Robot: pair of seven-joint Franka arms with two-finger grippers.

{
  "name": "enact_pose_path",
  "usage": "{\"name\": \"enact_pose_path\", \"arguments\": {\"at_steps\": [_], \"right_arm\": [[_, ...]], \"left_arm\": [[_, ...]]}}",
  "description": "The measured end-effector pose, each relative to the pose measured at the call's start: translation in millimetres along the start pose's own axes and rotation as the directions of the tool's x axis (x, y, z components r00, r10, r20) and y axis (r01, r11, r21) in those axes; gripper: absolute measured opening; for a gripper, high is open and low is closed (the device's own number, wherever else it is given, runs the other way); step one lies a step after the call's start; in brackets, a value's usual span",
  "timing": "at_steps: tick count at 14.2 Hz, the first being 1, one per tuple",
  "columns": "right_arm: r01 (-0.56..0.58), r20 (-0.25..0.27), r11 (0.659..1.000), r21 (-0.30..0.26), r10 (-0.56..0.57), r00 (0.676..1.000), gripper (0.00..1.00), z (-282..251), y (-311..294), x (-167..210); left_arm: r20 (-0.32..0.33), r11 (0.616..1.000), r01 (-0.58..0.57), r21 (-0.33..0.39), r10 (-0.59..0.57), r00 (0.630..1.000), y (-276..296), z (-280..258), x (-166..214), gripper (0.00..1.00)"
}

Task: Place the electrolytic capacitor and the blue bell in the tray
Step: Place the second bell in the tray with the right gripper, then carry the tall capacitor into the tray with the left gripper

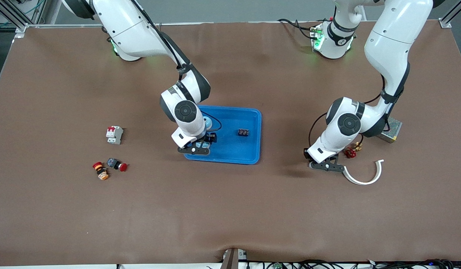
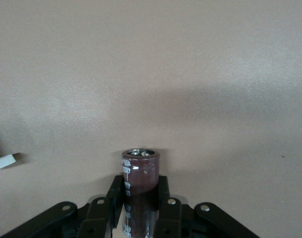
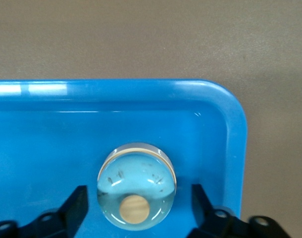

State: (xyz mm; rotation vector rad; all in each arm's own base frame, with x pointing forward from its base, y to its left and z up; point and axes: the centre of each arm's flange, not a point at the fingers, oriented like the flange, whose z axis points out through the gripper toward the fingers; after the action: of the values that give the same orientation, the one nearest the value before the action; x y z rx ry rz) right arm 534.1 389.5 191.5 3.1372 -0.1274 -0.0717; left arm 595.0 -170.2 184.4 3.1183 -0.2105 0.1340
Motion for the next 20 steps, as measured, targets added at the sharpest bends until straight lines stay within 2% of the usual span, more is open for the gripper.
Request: {"name": "enact_pose_path", "arguments": {"at_steps": [3,7,9,12,18,20], "right_arm": [[0.021,0.043,0.999,-0.043,-0.019,0.999,1.0,-33,1,-3],[0.16,0.089,0.984,-0.072,-0.154,0.984,1.0,-185,46,-5],[0.167,0.096,0.984,-0.067,-0.161,0.982,1.0,-259,93,-8],[0.154,0.094,0.987,-0.054,-0.148,0.984,1.0,-324,155,-14],[0.088,0.034,0.996,-0.023,-0.087,0.996,1.0,-389,246,-16],[0.069,0.019,0.998,-0.014,-0.069,0.997,1.0,-397,286,-7]], "left_arm": [[-0.007,0.999,0.053,0.0,-0.053,0.999,-4,-2,4,0.32],[-0.008,0.968,0.249,0.001,-0.249,0.968,-16,-3,6,0.32],[-0.002,0.914,0.405,0.003,-0.405,0.914,-15,-3,5,0.32],[-0.005,0.812,0.584,-0.008,-0.584,0.812,-7,-7,7,0.32],[0.014,0.657,0.752,-0.054,-0.752,0.659,37,-27,7,0.32],[0.02,0.588,0.806,-0.072,-0.807,0.59,49,-36,8,0.32]]}}
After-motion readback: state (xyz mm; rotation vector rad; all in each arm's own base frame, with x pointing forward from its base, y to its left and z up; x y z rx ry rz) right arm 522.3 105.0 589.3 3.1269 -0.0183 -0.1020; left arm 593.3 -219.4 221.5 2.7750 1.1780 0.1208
